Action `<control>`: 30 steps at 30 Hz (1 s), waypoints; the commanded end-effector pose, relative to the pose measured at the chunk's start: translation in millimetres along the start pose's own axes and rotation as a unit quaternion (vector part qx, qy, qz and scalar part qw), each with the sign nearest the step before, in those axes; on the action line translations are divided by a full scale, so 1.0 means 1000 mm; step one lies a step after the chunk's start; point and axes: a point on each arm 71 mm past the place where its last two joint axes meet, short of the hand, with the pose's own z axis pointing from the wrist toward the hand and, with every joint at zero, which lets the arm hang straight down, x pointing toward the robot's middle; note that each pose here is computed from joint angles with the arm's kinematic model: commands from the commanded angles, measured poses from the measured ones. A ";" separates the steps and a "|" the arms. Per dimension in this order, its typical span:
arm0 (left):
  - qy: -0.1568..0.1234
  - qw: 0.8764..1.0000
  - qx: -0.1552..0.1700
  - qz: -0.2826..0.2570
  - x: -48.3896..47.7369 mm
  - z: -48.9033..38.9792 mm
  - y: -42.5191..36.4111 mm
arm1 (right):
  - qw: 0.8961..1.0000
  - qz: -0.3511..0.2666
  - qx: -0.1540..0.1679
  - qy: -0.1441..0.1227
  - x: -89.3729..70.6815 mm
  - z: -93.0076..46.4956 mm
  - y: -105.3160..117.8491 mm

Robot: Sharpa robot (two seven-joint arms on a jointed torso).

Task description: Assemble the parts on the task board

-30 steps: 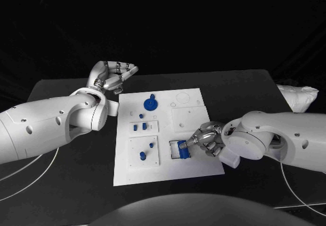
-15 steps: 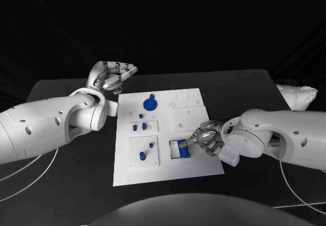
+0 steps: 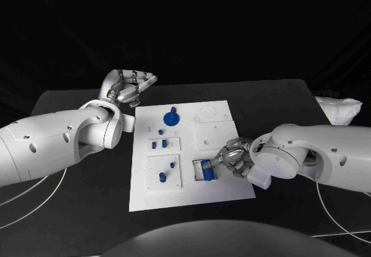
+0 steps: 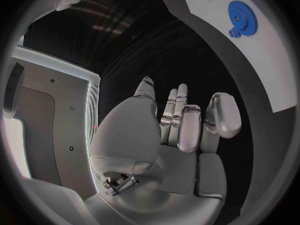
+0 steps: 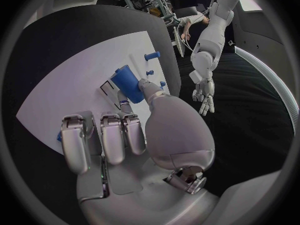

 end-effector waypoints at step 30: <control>0.011 1.000 0.003 -0.004 0.0035 0.0005 -0.0014 | 0.999 -0.034 -0.002 -0.006 0.005 0.004 0.005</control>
